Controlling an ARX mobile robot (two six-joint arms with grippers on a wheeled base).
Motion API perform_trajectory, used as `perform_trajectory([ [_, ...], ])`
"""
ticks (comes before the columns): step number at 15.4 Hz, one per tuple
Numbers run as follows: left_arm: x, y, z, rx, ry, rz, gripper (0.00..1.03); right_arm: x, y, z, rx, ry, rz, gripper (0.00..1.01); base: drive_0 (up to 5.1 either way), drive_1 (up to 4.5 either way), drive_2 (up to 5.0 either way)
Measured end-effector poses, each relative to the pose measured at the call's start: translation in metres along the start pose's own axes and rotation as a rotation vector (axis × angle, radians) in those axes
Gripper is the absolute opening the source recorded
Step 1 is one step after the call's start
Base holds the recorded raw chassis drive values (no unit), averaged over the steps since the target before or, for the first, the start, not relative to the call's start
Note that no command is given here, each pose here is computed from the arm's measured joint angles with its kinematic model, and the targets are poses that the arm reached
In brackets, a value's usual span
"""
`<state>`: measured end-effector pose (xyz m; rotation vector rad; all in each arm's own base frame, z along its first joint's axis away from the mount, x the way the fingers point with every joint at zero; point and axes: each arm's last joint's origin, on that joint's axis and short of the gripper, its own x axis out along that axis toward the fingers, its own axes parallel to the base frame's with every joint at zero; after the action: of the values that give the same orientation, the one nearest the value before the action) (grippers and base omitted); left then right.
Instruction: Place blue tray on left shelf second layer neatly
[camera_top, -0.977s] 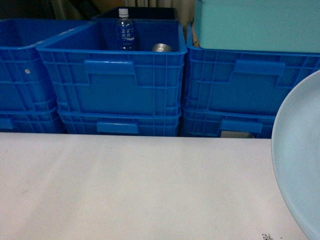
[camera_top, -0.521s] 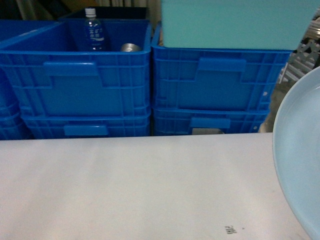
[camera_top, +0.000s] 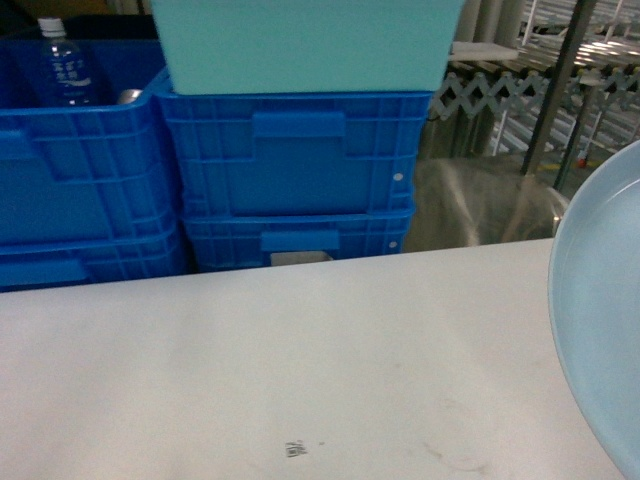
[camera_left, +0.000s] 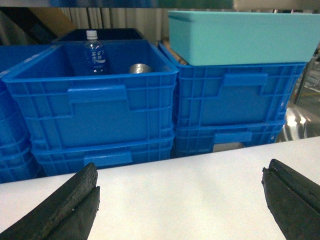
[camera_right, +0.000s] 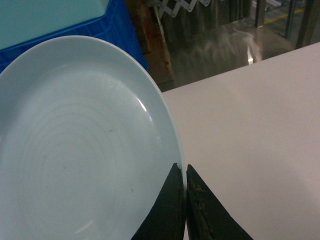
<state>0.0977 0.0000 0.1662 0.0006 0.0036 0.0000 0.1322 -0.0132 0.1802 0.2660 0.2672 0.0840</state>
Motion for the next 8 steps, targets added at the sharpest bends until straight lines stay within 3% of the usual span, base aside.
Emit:
perform_trajectory([
  [8, 0.0, 0.0, -0.0004, 0.0, 0.004, 0.002, 0.98, 0.0, 0.0, 0.0002, -0.001, -0.002, 0.0, 0.02, 3.3, -4.17, -4.2],
])
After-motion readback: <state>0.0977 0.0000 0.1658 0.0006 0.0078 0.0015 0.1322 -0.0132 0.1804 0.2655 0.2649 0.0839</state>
